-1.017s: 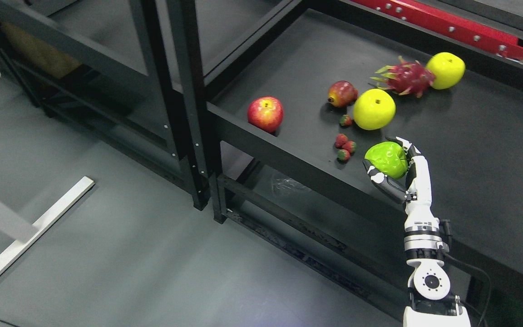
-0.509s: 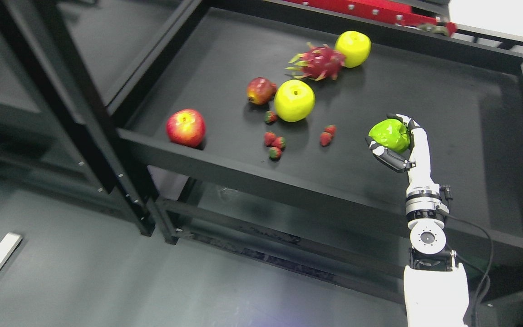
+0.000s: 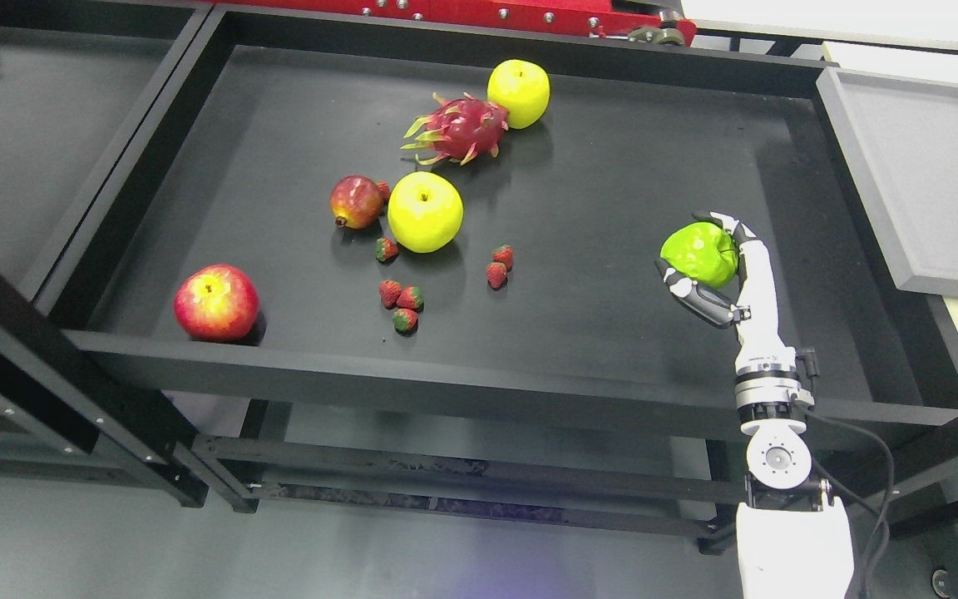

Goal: Place green apple on left shelf middle layer
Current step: 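Carry the apple over the shelf tray near the other fruits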

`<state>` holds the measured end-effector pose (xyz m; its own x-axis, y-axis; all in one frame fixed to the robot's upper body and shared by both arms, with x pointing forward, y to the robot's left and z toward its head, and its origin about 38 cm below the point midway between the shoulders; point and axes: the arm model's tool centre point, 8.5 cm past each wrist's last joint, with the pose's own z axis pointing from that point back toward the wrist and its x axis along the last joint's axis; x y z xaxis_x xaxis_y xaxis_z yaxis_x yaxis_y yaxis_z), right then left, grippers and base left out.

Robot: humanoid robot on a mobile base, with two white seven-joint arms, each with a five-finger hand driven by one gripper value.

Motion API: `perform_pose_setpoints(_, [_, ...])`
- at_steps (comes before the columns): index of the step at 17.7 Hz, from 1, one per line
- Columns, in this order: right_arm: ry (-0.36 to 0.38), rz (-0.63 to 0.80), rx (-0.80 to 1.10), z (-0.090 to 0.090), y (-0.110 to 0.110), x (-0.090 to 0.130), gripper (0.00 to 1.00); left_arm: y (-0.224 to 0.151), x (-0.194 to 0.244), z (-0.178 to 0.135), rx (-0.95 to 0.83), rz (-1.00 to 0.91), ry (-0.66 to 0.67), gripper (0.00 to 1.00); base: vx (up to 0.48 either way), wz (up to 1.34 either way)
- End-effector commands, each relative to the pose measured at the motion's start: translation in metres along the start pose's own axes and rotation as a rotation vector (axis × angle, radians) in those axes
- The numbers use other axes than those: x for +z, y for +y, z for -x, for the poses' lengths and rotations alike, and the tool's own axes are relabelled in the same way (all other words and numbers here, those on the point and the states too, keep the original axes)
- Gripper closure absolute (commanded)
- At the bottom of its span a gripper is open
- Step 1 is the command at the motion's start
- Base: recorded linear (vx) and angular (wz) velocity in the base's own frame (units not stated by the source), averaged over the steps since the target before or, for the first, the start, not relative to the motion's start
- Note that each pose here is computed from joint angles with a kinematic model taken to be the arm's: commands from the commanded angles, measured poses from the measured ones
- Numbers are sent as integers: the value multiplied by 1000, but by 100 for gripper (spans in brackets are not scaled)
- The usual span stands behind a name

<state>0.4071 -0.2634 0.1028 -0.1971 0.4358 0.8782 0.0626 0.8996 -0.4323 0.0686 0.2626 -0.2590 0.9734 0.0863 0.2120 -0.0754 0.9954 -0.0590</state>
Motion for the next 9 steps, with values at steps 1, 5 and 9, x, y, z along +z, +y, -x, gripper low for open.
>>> perform_pose_setpoints(1, [-30,16,-54,-1,-6,11,100,11,1,0,-2,-17,5,0,110,-173])
perform_pose_setpoints(5, [-33,19,-58,-3,-2,10,100,11,1,0,-2,-17,6,0,106,-19])
perform_pose_setpoints(9, [-23,21,-56,-5,-3,4,99,11,1,0,-2,-17,5,0,102,42])
